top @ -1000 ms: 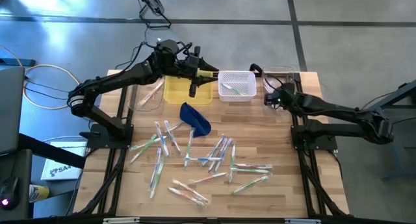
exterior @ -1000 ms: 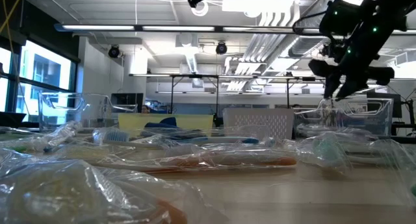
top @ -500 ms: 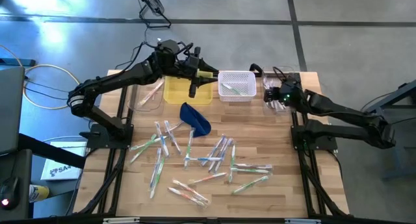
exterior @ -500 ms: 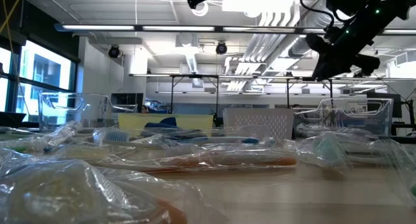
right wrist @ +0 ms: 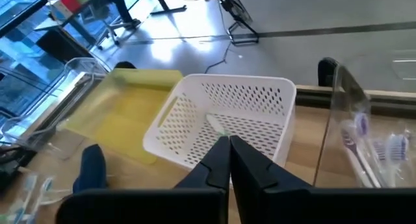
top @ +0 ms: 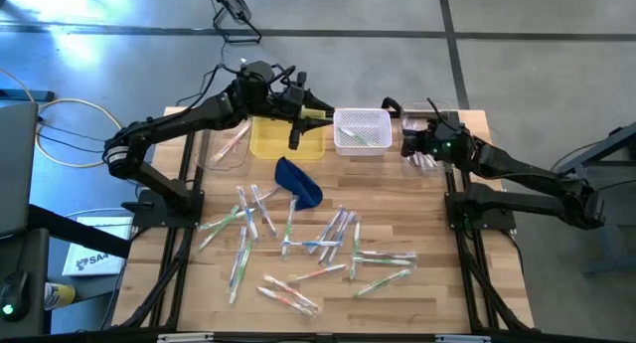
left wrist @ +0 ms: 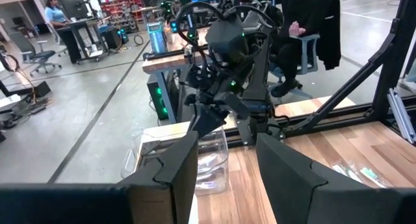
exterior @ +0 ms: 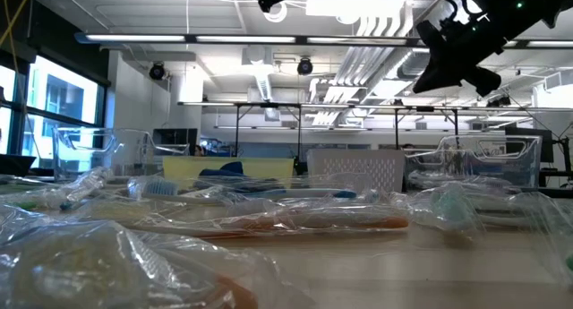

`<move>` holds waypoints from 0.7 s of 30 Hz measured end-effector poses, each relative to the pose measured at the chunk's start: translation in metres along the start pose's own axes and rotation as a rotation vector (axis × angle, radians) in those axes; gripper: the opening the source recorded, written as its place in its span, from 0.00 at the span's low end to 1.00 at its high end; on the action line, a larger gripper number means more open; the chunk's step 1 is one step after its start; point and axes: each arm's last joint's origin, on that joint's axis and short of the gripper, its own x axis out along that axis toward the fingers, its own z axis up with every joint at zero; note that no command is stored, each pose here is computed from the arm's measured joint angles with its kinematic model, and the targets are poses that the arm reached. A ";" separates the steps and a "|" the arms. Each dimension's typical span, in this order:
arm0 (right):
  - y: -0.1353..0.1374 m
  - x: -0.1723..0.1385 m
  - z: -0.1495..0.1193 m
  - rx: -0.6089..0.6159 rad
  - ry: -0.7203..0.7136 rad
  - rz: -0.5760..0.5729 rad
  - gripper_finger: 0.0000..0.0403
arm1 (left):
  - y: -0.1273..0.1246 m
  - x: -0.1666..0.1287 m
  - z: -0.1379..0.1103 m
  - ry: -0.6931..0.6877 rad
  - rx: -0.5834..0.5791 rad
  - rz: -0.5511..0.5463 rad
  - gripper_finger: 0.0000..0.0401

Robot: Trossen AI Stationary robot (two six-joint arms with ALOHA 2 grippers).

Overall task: Pick & Place Toothbrushes
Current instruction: Put the green toothbrush into the white bin

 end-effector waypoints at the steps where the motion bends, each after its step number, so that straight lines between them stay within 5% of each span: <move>1: 0.001 0.000 0.000 -0.008 -0.002 0.006 0.01 | 0.000 0.000 0.000 0.001 0.000 0.004 0.38; 21: 0.036 -0.028 0.000 -0.124 -0.134 0.303 0.00 | -0.005 -0.019 0.016 0.008 0.091 0.094 0.38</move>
